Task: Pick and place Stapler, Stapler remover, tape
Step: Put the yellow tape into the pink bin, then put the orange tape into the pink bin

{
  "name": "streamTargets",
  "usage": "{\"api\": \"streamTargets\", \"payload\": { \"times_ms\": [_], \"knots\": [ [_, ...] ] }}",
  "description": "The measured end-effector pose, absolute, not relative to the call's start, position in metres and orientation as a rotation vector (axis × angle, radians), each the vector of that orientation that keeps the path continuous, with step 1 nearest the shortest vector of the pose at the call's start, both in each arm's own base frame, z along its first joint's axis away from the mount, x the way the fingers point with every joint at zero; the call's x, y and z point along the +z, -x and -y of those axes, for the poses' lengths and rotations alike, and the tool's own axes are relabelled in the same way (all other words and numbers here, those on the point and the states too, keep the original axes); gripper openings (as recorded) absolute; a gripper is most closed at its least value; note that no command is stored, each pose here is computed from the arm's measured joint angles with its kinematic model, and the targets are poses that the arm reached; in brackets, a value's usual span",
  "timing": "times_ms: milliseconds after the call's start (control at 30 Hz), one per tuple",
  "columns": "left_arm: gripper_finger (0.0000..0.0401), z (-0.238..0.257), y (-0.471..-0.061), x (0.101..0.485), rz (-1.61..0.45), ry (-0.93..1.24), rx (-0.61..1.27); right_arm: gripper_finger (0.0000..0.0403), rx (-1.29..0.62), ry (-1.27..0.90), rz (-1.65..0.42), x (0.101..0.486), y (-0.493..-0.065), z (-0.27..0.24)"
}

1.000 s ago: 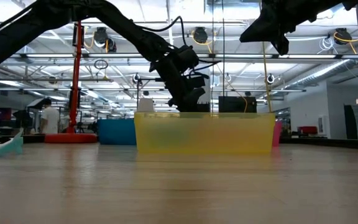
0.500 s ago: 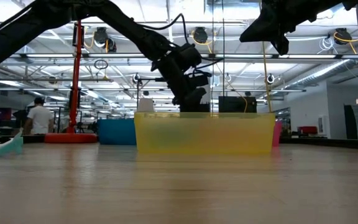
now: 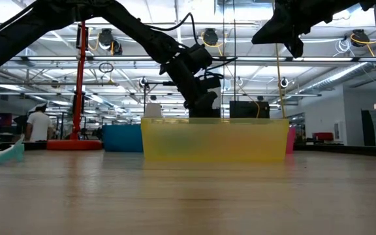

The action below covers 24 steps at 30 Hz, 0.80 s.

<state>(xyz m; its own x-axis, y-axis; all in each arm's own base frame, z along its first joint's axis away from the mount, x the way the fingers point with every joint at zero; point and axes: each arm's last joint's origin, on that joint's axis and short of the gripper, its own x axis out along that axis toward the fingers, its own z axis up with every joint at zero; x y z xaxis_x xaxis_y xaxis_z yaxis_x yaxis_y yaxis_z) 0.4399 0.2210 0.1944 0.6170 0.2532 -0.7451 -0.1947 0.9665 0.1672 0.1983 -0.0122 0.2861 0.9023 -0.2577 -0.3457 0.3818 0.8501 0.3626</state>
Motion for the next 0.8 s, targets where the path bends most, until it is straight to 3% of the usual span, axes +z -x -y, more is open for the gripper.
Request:
{"api": "streamTargets", "payload": {
  "times_ms": [367, 633, 800],
  "knots": [
    [0.0094, -0.221, -0.44, 0.194, -0.869, -0.078, 0.252, 0.0008, -0.341, -0.44, -0.292, 0.286, -0.198, 0.012],
    [0.018, -0.22, -0.436, 0.201, -0.878, -0.062, 0.287, 0.0008, -0.341, -0.439, -0.292, 0.286, -0.198, 0.012],
    [0.0213, -0.202, -0.413, 0.249, -0.902, 0.126, 0.378, 0.0008, -0.34, -0.438, -0.292, 0.286, -0.198, 0.012]
  ]
}}
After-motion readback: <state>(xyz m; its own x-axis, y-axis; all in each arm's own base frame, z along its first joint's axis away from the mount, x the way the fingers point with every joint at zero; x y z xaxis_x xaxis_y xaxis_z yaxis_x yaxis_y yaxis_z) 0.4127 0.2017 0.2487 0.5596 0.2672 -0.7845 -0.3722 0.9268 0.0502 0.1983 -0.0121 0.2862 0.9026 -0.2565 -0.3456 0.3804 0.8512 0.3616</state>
